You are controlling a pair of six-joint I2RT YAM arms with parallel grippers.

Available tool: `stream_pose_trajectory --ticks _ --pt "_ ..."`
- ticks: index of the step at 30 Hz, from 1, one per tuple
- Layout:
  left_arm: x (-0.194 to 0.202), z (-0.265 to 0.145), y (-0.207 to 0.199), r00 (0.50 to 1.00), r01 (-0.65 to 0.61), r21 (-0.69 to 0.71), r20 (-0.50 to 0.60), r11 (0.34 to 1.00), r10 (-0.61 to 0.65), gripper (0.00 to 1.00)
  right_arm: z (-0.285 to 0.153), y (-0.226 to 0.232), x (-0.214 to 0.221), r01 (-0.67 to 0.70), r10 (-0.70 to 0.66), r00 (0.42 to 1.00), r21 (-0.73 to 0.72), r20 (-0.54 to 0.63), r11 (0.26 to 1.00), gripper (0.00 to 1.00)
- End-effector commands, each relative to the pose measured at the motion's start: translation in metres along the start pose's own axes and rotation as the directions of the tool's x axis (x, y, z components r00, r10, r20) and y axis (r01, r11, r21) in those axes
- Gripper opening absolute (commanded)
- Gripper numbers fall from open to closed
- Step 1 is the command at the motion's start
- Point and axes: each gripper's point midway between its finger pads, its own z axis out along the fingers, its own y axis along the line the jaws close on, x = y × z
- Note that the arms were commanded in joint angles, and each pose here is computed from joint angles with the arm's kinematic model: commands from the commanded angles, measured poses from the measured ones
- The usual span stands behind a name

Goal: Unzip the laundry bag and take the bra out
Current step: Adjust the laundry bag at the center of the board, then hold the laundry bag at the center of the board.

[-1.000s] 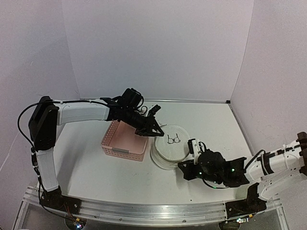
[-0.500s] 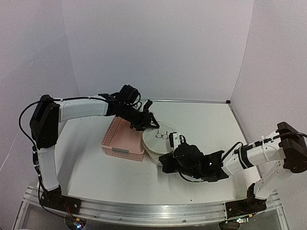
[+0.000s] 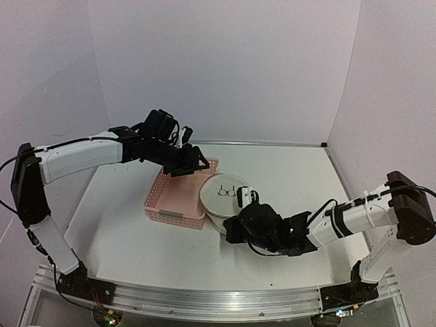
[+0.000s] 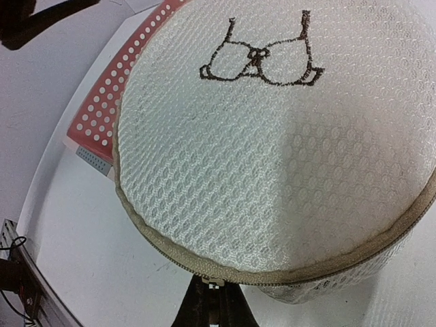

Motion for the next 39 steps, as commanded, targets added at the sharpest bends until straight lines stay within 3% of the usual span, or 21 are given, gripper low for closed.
stream_pose_trajectory --ticks 1,9,21,39 --pt "0.009 -0.021 -0.013 0.999 0.026 0.018 0.029 0.999 -0.027 0.63 -0.002 0.013 -0.017 -0.038 0.039 0.998 -0.017 0.049 0.999 0.00" --pt "0.059 -0.012 -0.021 0.988 0.148 0.108 -0.062 0.983 -0.142 0.67 -0.004 0.015 -0.019 -0.042 0.043 0.998 -0.023 0.054 0.999 0.00" --pt "0.086 0.010 -0.030 0.937 0.348 0.272 -0.137 0.897 -0.322 0.69 -0.007 0.014 -0.018 -0.043 0.044 0.998 -0.031 0.048 0.999 0.00" --pt "0.103 0.029 -0.030 0.912 0.403 0.248 -0.187 0.881 -0.365 0.68 -0.013 0.009 -0.024 -0.050 0.052 0.996 -0.021 0.073 0.999 0.00"
